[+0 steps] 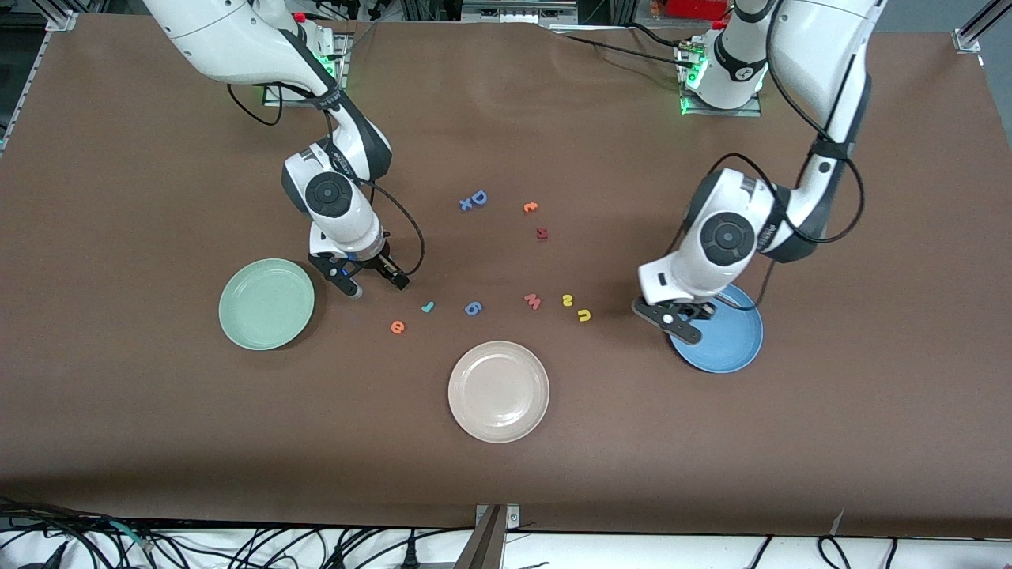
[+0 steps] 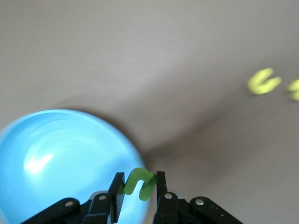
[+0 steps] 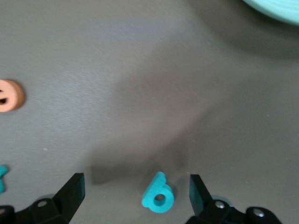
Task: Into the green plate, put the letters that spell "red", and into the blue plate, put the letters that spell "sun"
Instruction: 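Release the green letter onto the blue plate with the left gripper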
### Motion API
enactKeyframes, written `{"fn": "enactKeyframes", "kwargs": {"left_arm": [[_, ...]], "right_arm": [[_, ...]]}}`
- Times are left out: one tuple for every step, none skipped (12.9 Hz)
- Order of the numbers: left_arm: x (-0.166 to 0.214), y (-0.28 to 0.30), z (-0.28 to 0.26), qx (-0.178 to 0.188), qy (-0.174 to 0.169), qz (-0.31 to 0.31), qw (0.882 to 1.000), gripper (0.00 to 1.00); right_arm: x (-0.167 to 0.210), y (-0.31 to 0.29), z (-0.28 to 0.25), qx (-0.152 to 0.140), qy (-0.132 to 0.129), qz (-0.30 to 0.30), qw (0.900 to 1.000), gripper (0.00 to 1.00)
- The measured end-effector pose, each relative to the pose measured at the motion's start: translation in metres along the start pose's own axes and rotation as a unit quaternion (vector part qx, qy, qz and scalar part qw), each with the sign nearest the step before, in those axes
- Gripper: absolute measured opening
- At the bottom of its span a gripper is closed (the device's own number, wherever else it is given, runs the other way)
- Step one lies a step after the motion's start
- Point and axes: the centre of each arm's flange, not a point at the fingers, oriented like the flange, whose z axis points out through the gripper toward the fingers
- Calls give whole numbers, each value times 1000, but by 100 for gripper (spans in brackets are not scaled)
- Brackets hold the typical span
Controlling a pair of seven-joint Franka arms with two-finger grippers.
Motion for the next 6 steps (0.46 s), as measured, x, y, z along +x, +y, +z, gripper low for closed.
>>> {"fn": "enactKeyframes", "kwargs": {"left_arm": [[-3, -13, 1, 6, -2, 5, 1000, 31], [-6, -21, 4, 9, -5, 10, 1000, 31], [-9, -27, 9, 9, -9, 14, 1000, 31], [-11, -33, 15, 7, -13, 18, 1000, 31], [-14, -37, 23, 4, -19, 21, 1000, 31], [-16, -41, 32, 1, -25, 22, 999, 31]], "right_arm": [[-3, 3, 3, -4, -2, 4, 1000, 100], [-9, 3, 4, -5, -5, 6, 1000, 100], [-15, 2, 4, -5, -7, 7, 1000, 100], [-20, 0, 4, -4, -9, 8, 1000, 99], [-23, -1, 2, -3, -10, 7, 1000, 96], [-25, -1, 1, -2, -10, 5, 1000, 95]]}}
